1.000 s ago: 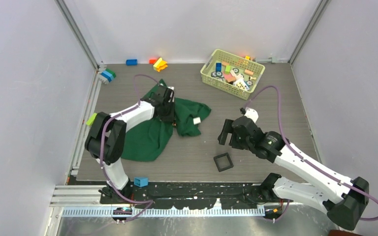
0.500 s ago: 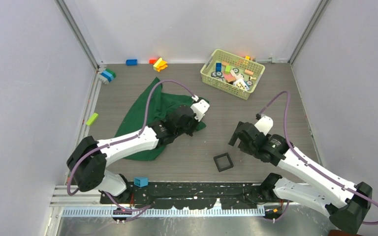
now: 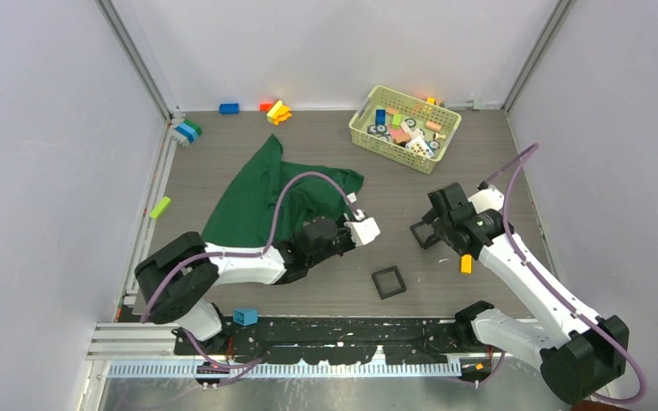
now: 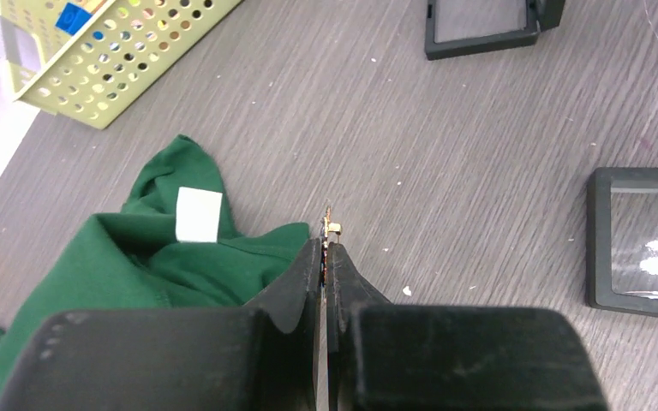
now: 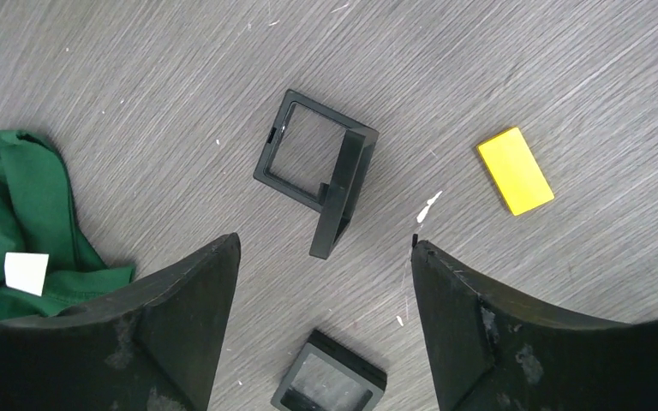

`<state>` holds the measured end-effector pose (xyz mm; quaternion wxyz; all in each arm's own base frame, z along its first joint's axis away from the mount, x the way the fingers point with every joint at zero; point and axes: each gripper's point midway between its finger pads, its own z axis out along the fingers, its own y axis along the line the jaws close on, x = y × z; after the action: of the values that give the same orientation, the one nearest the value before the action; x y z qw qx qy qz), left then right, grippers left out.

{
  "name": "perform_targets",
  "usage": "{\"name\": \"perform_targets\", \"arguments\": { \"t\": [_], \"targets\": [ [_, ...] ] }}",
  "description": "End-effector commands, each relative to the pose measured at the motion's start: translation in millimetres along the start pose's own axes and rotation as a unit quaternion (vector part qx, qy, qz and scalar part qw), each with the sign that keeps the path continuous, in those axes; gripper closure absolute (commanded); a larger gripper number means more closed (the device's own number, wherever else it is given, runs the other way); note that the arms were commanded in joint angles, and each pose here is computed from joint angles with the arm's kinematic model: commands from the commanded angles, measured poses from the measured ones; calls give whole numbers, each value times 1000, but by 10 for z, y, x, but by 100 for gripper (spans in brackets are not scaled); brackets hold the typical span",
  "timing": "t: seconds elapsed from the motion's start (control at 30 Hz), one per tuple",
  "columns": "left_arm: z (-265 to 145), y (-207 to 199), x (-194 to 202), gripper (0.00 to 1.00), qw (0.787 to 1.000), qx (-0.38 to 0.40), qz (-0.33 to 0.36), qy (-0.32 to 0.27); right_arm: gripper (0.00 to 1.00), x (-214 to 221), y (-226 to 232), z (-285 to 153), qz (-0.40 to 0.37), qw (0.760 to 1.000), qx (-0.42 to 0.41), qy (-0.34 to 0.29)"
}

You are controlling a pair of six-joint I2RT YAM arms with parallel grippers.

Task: Remove the brooch from the garment

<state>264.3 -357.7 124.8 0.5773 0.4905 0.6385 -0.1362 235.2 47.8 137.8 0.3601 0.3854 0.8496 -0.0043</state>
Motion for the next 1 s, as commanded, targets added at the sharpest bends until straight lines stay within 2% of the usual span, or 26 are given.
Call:
{"name": "perform_targets", "arguments": {
  "t": [0.0,0.43,0.6,0.7,0.77,0.9,0.97],
  "targets": [
    [67,113,-572,100,992,-16,30,-121,23,-41,132,116,18,1000,-11,5],
    [-20,-54,-528,100,989,20,26,-141,37,159,152,386,35,998,9,48],
    [-73,-108,-574,100,988,41,27,-147,47,237,101,449,30,998,22,60],
    [-89,-155,-574,100,987,55,31,-146,49,299,52,478,23,997,30,68],
    [-94,-192,-562,100,987,64,32,-146,53,352,28,488,17,996,32,79],
    [-92,-284,-540,100,984,87,46,-150,74,435,56,455,-10,994,16,105],
    [-93,-349,-510,100,980,103,72,-156,81,491,112,414,-30,992,-5,125]
  ]
}}
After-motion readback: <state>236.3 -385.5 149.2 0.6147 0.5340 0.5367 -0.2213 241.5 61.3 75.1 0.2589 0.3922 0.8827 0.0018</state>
